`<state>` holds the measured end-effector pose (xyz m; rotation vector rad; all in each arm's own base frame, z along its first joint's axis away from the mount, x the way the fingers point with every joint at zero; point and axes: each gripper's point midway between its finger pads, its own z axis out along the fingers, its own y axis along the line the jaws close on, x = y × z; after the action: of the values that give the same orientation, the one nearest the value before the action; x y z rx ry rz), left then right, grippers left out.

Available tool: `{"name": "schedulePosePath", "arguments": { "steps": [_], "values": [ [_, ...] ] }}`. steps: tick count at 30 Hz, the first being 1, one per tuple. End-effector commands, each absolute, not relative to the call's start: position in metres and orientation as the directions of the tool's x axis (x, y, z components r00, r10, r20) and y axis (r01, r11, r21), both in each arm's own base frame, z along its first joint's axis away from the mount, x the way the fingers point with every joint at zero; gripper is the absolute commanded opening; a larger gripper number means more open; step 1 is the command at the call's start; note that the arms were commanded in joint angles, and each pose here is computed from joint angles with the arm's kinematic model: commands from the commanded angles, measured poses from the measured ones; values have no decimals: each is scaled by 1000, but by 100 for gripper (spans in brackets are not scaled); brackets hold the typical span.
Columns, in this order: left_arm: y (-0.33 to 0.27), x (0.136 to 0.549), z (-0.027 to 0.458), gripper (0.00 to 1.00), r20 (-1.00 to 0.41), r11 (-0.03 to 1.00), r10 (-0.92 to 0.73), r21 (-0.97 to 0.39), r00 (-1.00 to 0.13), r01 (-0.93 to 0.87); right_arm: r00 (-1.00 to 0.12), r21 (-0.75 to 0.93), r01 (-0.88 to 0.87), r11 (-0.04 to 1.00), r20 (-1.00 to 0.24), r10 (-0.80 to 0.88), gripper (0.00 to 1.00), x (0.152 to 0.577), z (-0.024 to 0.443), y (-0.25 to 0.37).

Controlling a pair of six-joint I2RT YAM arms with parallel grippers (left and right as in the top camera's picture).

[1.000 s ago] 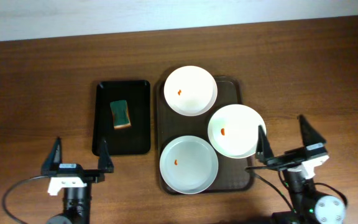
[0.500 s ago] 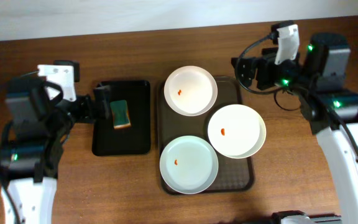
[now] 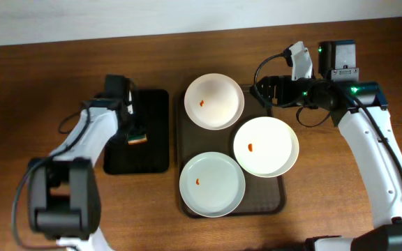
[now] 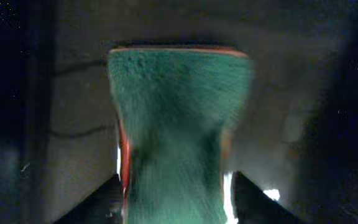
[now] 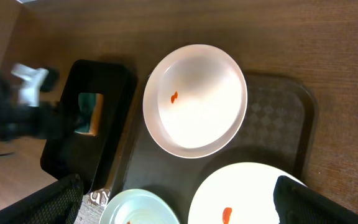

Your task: Clean dirty plates on tray and stack at the side

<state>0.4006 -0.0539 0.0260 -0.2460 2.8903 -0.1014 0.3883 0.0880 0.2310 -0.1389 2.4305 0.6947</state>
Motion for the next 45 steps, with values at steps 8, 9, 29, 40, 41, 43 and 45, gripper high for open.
{"name": "schedulePosePath", "arguments": {
  "steps": [8, 9, 29, 40, 41, 43, 45],
  "values": [
    [-55, 416, 35, 40, -168, 978, -202, -94, -965, -188, -808, 440, -252, 862, -585, 62, 100, 392, 234, 87],
    [-55, 417, 43, 59, -166, 978, -202, -93, -965, -188, -808, 439, -252, 862, -586, 62, 100, 392, 234, 87],
    [-54, 418, 48, 73, -160, 991, -124, -67, -979, -115, -808, 440, -252, 862, -585, 62, 96, 392, 234, 87],
    [-55, 371, -16, 0, -59, 994, -104, -35, -993, -102, -808, 439, -252, 862, -586, 62, 97, 392, 234, 87],
    [-55, 373, -14, 0, -65, 994, -104, -37, -992, -102, -808, 439, -253, 862, -586, 62, 97, 392, 234, 87],
    [-57, 381, -3, 0, -83, 994, -104, -44, -991, -100, -808, 439, -252, 862, -586, 62, 97, 392, 234, 87],
    [-59, 398, 29, 0, -129, 994, -100, -54, -987, -93, -808, 434, -249, 866, -586, 62, 96, 392, 234, 86]
  ]
}}
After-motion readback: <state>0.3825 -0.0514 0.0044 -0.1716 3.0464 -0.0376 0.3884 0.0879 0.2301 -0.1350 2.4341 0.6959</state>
